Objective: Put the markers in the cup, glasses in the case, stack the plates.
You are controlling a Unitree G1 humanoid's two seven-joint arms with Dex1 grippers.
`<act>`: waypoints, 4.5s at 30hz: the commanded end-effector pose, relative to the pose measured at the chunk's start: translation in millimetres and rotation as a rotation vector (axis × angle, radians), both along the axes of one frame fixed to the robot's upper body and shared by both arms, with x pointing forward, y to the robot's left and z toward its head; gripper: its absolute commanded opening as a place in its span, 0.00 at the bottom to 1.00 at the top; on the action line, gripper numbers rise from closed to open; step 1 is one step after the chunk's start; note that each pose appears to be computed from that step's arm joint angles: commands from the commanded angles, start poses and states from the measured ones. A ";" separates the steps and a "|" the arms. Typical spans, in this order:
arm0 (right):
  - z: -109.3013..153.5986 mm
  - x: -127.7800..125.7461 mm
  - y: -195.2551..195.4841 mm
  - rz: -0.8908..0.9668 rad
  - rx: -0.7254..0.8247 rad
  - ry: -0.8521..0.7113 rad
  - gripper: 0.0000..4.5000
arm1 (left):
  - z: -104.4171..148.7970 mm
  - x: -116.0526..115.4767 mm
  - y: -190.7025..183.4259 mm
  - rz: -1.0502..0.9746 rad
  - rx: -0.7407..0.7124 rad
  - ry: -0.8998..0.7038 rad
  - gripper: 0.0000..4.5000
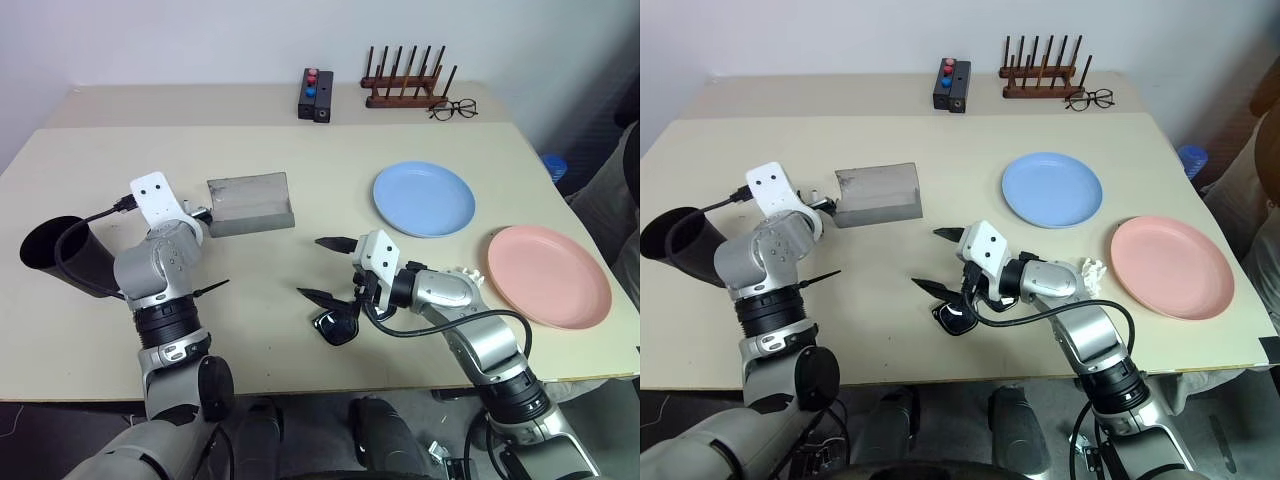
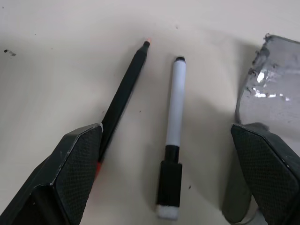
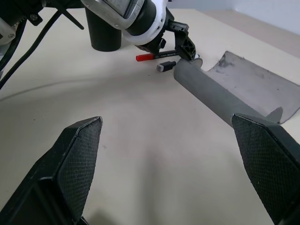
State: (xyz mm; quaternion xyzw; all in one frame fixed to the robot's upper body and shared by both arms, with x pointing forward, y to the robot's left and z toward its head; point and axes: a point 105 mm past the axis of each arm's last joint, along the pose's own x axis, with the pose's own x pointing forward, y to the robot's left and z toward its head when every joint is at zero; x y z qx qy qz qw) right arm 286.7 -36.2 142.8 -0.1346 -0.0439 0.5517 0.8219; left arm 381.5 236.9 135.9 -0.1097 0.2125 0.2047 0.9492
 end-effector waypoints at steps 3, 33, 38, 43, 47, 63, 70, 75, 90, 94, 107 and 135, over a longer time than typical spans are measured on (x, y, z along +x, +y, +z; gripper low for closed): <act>10.2 -2.7 0.6 0.008 0.019 -0.041 0.99 | -3.1 -1.3 -12.9 -0.054 0.002 0.006 1.00; 8.1 -4.4 1.9 -0.009 0.024 -0.040 1.00 | 0.2 10.7 -25.8 -0.107 -0.151 -0.026 0.82; 8.1 -4.7 2.3 -0.015 0.029 -0.039 1.00 | -8.9 7.5 -19.6 -0.073 -0.167 0.028 0.49; 7.4 -4.9 2.0 -0.020 0.030 -0.038 1.00 | -8.2 7.8 -18.7 -0.065 -0.187 0.024 0.49; 7.1 -4.3 1.6 -0.023 0.030 -0.038 1.00 | -9.3 7.3 -14.4 -0.035 -0.186 0.030 0.49; 6.5 -2.5 -0.1 -0.023 0.022 -0.041 1.00 | -8.1 1.5 -1.3 0.100 -0.155 0.146 0.00; 7.1 -2.4 -0.4 -0.022 0.019 -0.045 1.00 | 0.6 6.8 -2.5 0.076 -0.147 0.090 0.00; 8.5 -1.3 -0.7 -0.022 0.019 -0.050 1.00 | 38.0 20.5 -11.4 -0.018 -0.087 -0.134 0.00; 27.3 5.2 -6.5 -0.033 0.082 -0.061 1.00 | 158.9 -59.0 55.9 0.206 0.492 -0.805 0.00; 27.2 8.1 -8.0 -0.030 0.077 -0.061 1.00 | 139.8 -90.0 84.5 0.310 0.498 -0.759 0.00; 53.5 -1.6 6.9 0.104 0.182 -0.071 1.00 | 96.8 -126.9 91.5 0.330 0.545 -0.656 0.00; 74.3 -26.7 26.2 0.262 0.226 -0.075 1.00 | 57.0 -118.7 87.8 0.341 0.467 -0.592 0.39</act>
